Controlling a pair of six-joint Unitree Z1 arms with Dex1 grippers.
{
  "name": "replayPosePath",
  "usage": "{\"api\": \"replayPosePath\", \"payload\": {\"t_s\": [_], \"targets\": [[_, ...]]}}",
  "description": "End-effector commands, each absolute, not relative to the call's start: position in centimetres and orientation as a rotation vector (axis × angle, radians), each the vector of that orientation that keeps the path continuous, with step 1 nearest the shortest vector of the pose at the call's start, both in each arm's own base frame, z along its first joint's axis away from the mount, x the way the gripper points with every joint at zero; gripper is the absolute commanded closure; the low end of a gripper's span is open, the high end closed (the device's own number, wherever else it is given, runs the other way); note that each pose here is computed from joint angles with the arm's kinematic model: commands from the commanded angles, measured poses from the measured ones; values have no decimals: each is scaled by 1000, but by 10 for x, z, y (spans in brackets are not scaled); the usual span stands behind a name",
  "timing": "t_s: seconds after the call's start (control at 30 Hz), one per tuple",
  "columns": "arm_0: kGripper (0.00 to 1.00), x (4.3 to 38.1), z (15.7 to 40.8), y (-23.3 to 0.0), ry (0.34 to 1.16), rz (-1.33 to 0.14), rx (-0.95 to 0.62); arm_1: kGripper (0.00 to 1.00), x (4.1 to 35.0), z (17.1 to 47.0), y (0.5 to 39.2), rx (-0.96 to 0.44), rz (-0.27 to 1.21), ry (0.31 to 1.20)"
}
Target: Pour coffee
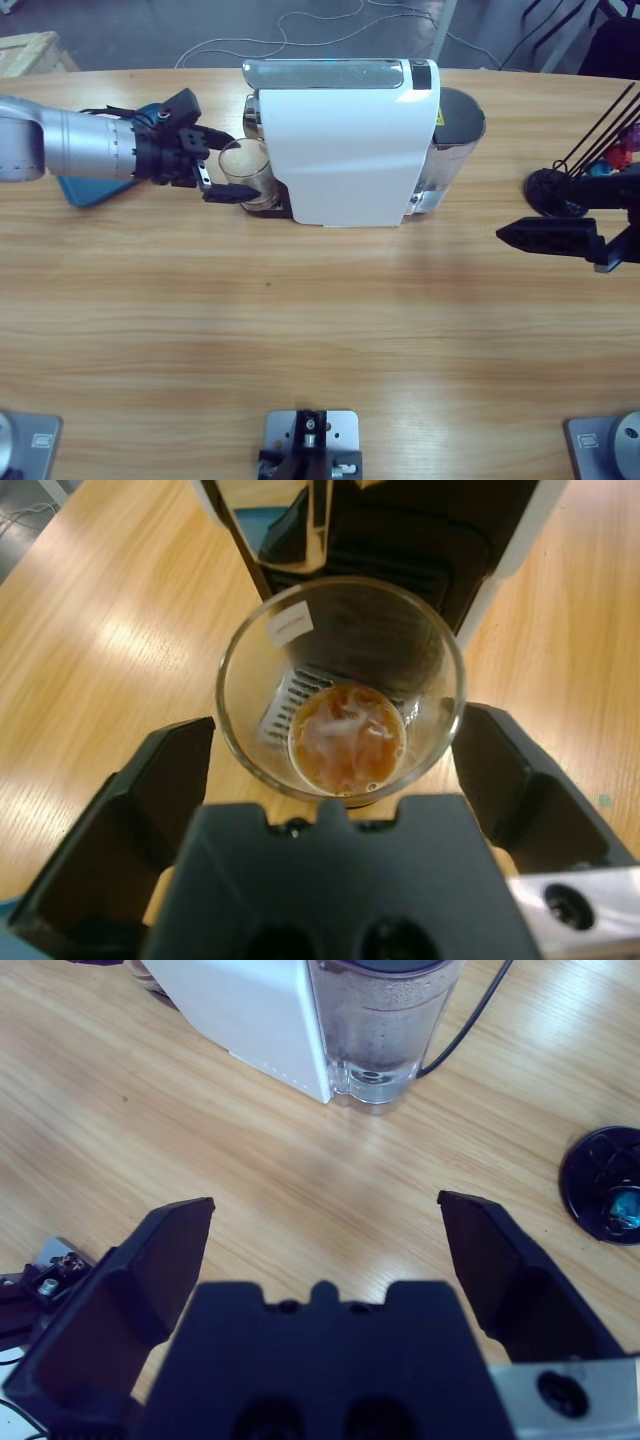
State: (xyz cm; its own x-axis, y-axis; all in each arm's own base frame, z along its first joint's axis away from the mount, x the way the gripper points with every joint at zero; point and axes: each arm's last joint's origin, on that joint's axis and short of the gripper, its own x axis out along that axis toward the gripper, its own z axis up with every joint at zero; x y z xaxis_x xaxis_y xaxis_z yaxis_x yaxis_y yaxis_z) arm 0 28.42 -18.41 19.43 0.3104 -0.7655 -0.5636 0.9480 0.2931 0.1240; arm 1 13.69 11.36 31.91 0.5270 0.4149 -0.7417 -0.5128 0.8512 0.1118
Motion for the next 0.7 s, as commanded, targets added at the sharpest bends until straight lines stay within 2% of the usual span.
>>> {"api": "replayPosePath", "payload": {"t_s": [0.03,0.13,0.2,0.23,0.27,0.33,0.37,0.4,0.57,0.7], "targets": [[101,293,183,-193,456,-1206,469,0,140,302,119,-149,562,917],[104,295,184,-194,447,-1208,468,0,140,301,118,-149,561,918],[190,296,182,-195,456,-1208,460,0,140,301,119,-148,563,918],[295,296,182,-195,456,-1209,456,0,140,301,119,-148,563,918],[440,296,182,-195,454,-1213,454,0,140,301,119,-149,563,919],[777,296,182,-196,454,-1214,448,0,141,302,120,-149,563,919],[899,297,181,-196,459,-1210,443,0,141,302,120,-148,563,918],[979,297,180,-196,468,-1198,438,0,142,302,120,-148,563,916],[1000,292,181,-192,477,-1185,438,0,142,303,121,-145,565,908],[1000,279,207,-176,428,-1137,428,0,141,312,119,-136,560,874]]}}
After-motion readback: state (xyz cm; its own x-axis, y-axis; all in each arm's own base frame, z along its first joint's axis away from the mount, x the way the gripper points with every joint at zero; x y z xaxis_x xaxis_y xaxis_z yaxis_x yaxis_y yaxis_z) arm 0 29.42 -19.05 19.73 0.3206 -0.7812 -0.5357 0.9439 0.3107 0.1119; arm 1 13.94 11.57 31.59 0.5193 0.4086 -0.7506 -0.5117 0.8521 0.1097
